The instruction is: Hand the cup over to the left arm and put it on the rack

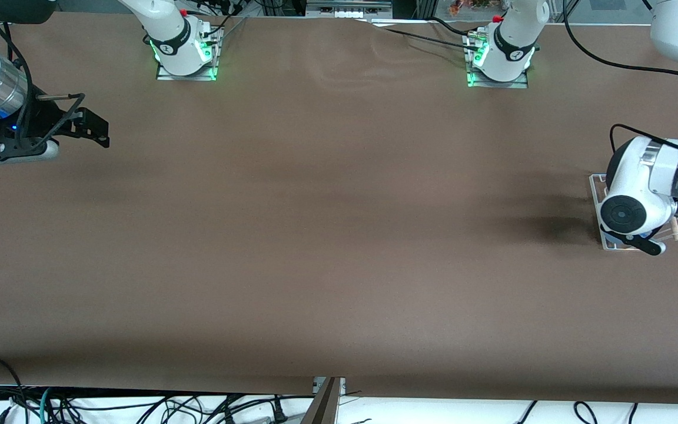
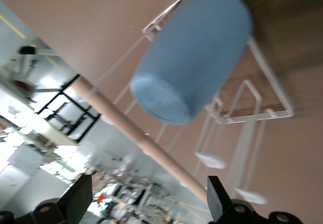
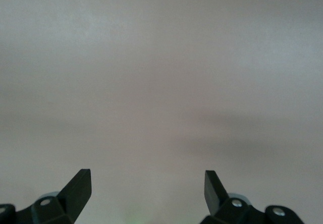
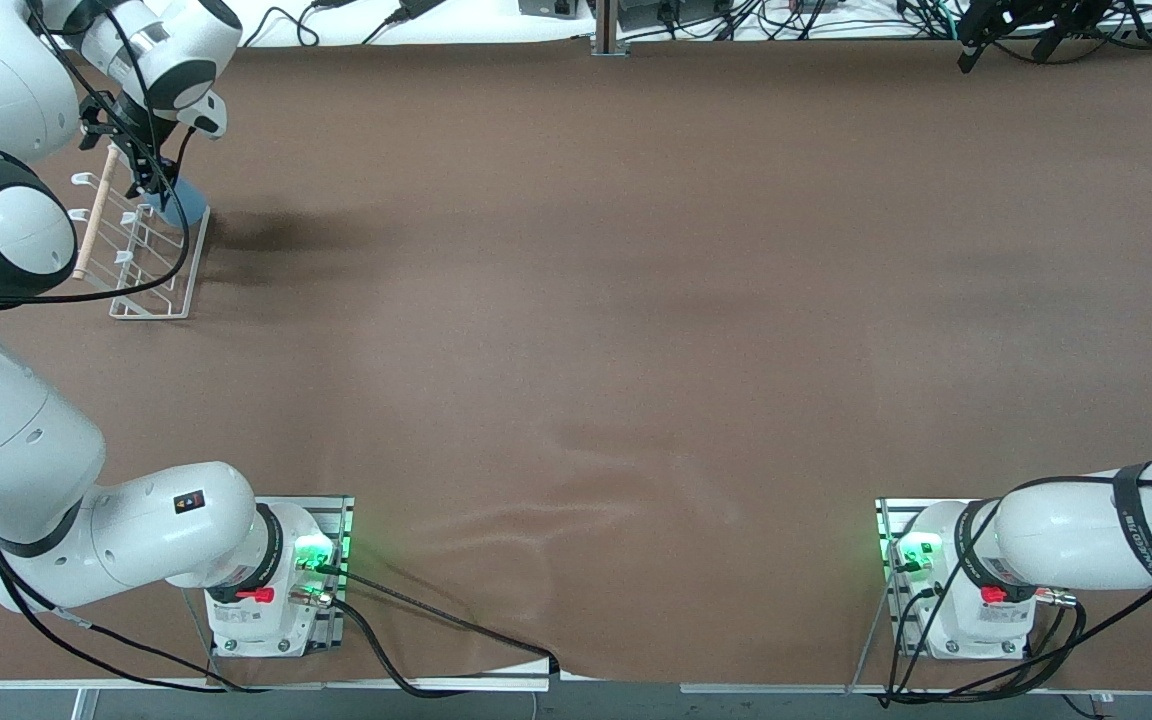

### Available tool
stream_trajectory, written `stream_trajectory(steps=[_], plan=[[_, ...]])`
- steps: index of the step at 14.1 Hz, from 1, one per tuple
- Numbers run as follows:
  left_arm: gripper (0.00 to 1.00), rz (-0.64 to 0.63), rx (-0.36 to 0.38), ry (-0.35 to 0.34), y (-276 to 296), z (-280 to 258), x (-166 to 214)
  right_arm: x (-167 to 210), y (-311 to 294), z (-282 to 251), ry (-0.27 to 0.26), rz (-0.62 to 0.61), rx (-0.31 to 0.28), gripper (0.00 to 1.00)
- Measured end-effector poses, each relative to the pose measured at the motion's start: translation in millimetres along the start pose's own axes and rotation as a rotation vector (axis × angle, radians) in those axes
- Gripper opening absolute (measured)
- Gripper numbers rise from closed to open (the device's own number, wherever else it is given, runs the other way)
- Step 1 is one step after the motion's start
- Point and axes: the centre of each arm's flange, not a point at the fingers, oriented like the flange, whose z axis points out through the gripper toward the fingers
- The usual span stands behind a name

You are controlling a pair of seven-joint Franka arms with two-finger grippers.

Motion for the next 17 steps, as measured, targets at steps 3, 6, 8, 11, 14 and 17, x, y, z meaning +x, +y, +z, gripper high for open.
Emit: stream_trajectory(steps=[3,6,8,11,14,17], plan=[[1.00,-0.074,-0.235,0.026,-1.2,-20.2,-11.6,-0.5,-0.2,0.0,-0.004,0.000,0.000,0.99],[1.00,-0.120,-0.449,0.089,-7.3,-64.5,-28.0,-0.5,-0.2,-0.1,-0.004,0.000,0.000,0.99],[1.00,-0.130,-0.569,0.154,-13.1,-101.3,-39.9,-0.5,-0.2,-0.1,-0.004,0.000,0.000,0.99],[1.00,-0.122,-0.605,0.268,-20.8,-161.3,-57.8,-0.5,-0.2,-0.2,-0.004,0.000,0.000,0.99],[1.00,-0.114,-0.564,0.377,-20.2,-220.9,-81.1,-0.5,-0.2,-0.3,-0.003,0.000,0.000,1.00],[1.00,-0.158,-0.482,0.469,-19.0,-266.9,-108.1,-0.4,-0.1,-0.3,-0.003,0.000,0.000,0.99]])
